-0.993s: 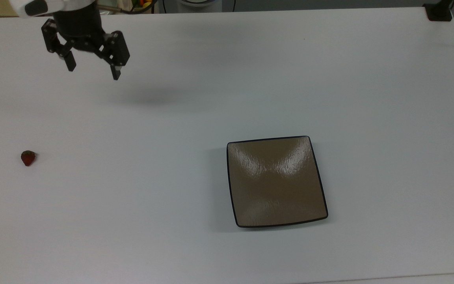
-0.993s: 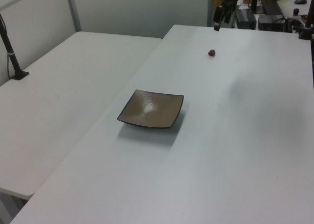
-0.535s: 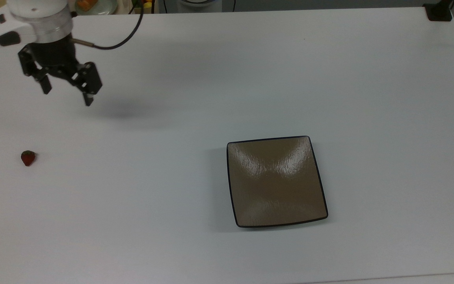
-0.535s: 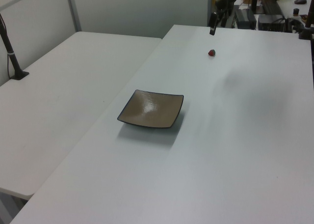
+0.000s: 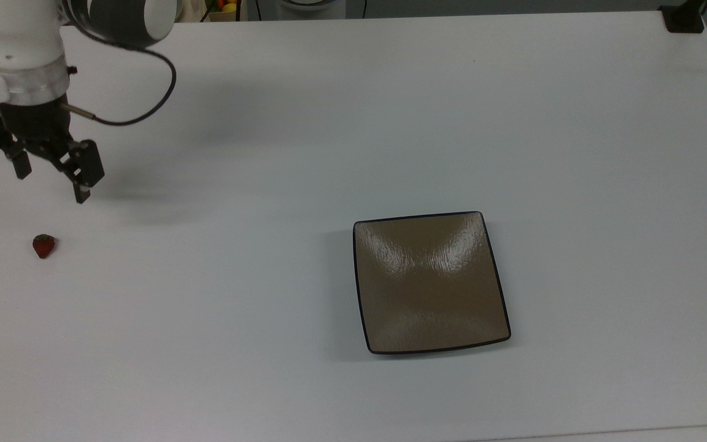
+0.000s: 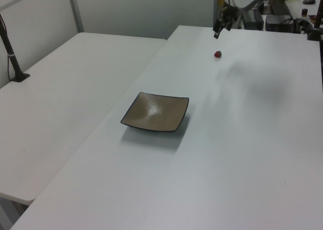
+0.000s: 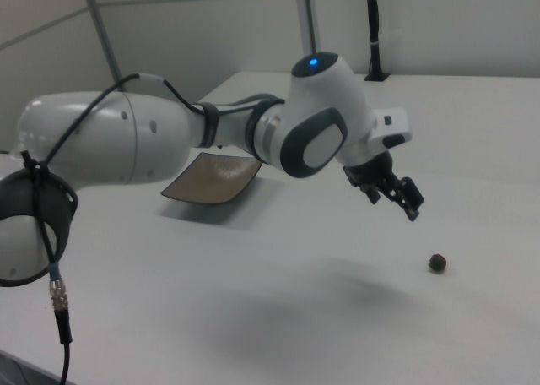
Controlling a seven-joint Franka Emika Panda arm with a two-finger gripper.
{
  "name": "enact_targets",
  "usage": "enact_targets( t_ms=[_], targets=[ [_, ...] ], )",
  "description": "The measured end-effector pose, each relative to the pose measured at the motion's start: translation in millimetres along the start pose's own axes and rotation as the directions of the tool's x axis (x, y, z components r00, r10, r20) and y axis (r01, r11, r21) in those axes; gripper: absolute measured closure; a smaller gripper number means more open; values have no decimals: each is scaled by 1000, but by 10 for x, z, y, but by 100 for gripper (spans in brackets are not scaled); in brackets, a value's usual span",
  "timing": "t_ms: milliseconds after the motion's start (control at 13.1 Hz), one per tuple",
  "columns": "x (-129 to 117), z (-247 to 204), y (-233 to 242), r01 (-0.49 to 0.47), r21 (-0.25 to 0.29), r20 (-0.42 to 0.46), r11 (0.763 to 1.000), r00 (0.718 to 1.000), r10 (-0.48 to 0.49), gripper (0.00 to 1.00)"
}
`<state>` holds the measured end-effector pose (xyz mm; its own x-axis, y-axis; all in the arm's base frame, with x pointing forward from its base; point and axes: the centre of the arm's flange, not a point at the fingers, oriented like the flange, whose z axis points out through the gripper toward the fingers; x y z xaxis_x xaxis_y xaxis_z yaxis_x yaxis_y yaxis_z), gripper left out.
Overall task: Strawberries on a ceramic plate
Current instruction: 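Move the open gripper over the red strawberry, then lower the gripper around the strawberry and close it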
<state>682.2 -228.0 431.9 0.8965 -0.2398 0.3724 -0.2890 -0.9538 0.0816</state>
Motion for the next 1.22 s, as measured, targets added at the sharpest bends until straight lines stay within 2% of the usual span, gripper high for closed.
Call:
enact_targets(
  t_ms=[611,917,1223],
  targets=[
    [-72,818,170,-16,-42,-116,999,993,11,0],
    [-144,1072,286,-76,-22,-145,997,987,72,0],
    [-240,1345,276,-84,-25,-149,996,986,79,0]
  ],
)
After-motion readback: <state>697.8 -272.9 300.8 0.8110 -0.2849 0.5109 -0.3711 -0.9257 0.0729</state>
